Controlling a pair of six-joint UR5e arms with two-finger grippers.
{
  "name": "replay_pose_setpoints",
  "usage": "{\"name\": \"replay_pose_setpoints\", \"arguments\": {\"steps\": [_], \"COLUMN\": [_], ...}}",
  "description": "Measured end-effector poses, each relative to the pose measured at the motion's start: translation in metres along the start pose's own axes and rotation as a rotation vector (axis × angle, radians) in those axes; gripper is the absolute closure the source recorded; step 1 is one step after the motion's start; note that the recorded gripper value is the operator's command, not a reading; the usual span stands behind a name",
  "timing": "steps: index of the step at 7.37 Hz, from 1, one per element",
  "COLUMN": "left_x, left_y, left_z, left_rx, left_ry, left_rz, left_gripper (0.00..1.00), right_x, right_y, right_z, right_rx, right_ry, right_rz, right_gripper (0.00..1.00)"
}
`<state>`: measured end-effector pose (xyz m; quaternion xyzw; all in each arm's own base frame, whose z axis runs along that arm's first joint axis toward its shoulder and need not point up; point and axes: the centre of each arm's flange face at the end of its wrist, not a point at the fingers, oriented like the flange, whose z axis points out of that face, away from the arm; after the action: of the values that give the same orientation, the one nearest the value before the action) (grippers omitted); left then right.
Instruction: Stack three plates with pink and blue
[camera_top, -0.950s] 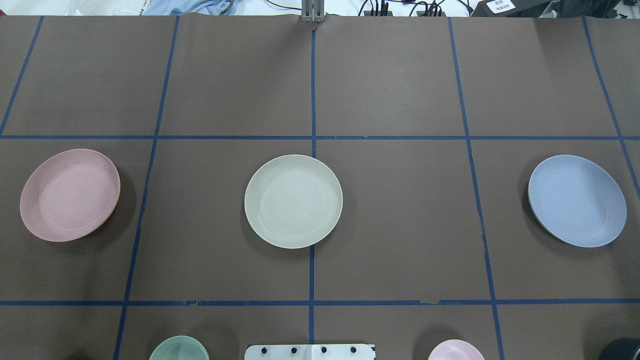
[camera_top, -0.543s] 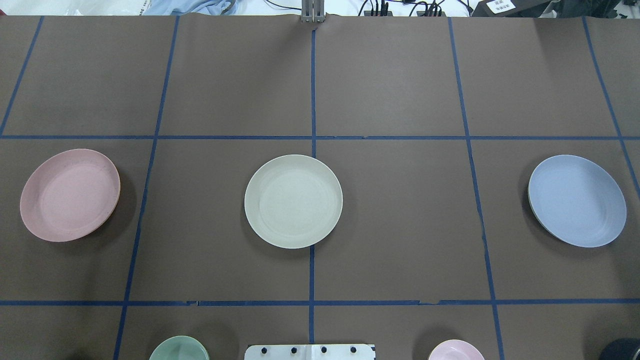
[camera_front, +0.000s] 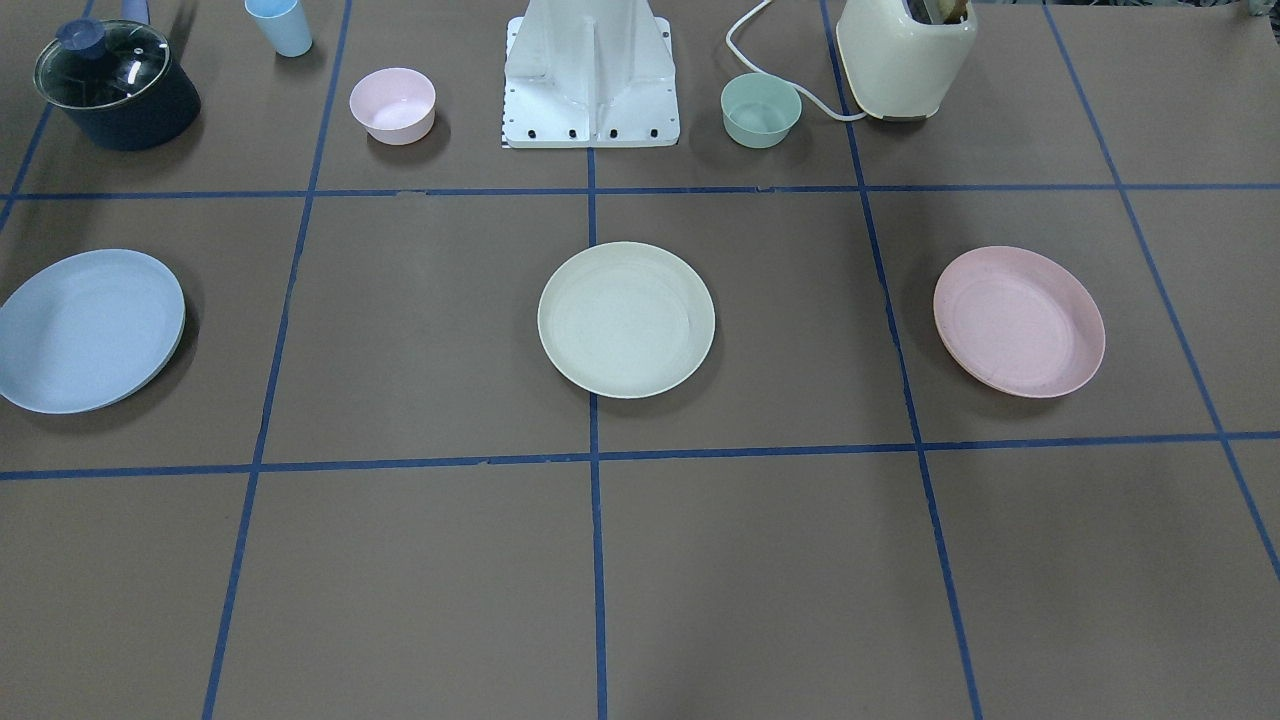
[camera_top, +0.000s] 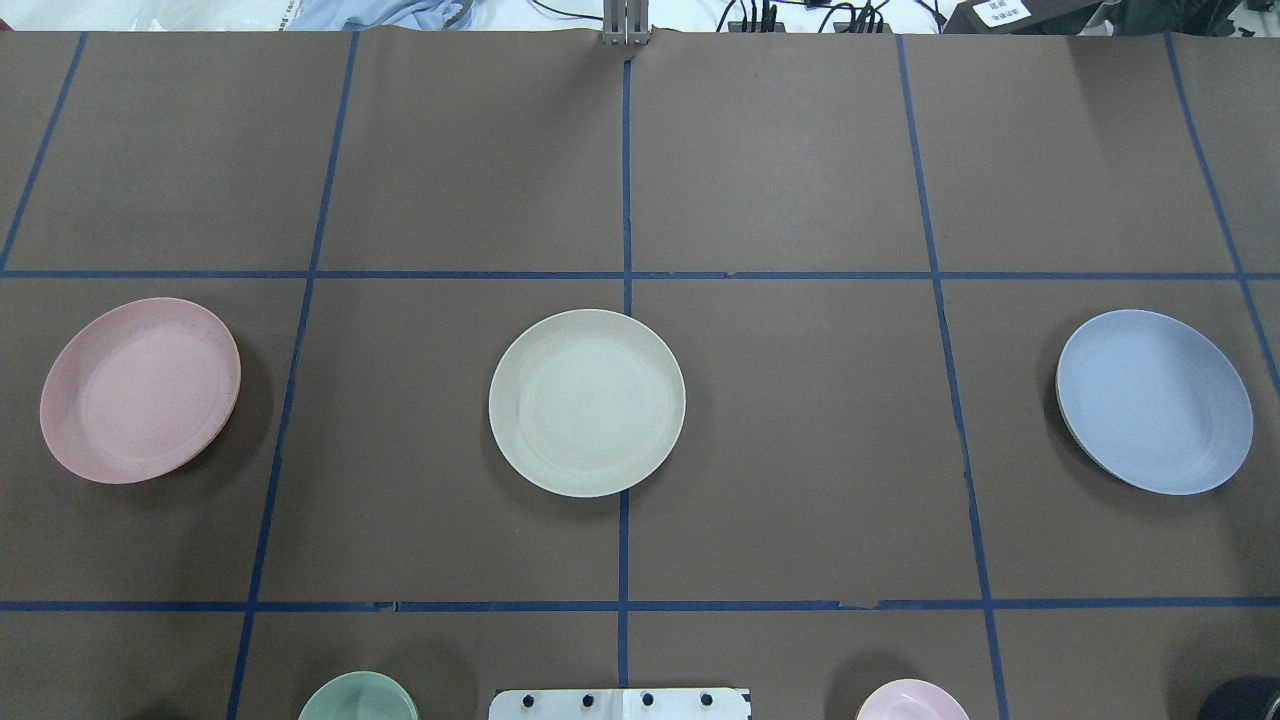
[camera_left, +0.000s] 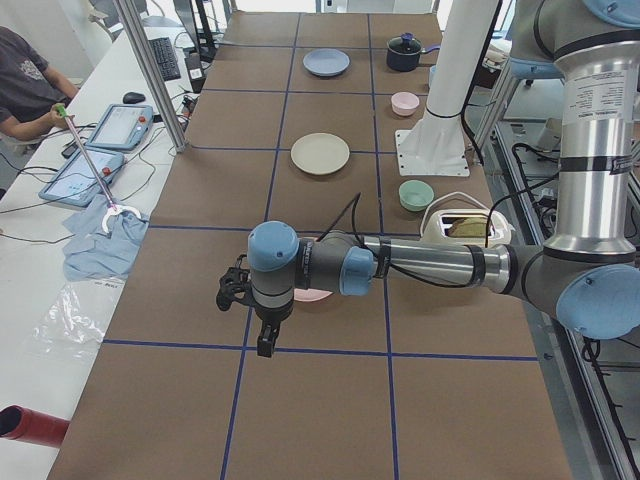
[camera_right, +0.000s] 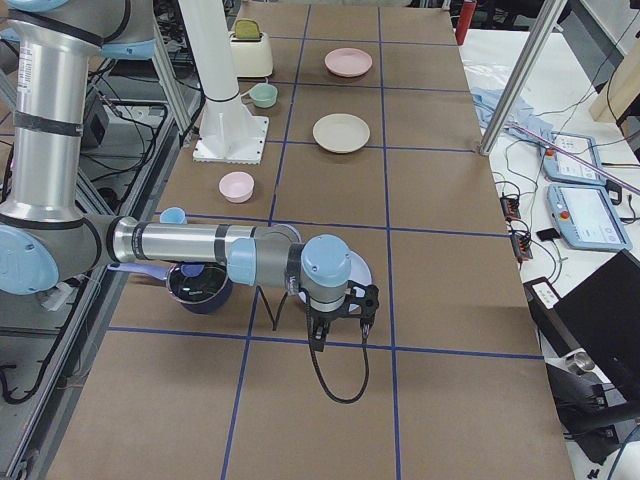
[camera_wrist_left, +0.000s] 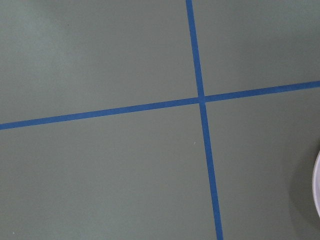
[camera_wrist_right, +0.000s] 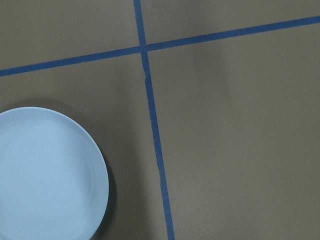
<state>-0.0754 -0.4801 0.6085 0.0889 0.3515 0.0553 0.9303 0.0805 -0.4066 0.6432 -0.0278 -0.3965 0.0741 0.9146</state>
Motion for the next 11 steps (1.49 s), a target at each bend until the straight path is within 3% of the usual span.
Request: {"name": "replay_pose_setpoints", "arguments": {"steps": [2,4,8,11], "left_x": [0.026,0.058,0.130,0.151], "left_y": [-0.015,-0.023,-0.006,0.023], "left_z": [-0.005,0.009,0.069,0.141], "left_rx": [0.026,0.021,0.031,0.021], "left_ry": [0.018,0.093,0.161,0.178], "left_rz": [0.067,0.084,-0.134,-0.206], "left_gripper": [0.00,0.00,0.00,0.01], "right_x": [-0.002,-0.006,-0.003,-0.006], "right_y": [-0.002,-0.004,-0.005,-0.007], "right_z": [-0.002,-0.003,0.002,0.000], "right_rx": [0.003,0.003,0.020,0.032], "right_ry": [-0.004,-0.026,-0.044,-0.052], "right_rz": [-0.002,-0.005,-0.029,-0.043], "right_gripper": [0.00,0.00,0.00,0.00]}}
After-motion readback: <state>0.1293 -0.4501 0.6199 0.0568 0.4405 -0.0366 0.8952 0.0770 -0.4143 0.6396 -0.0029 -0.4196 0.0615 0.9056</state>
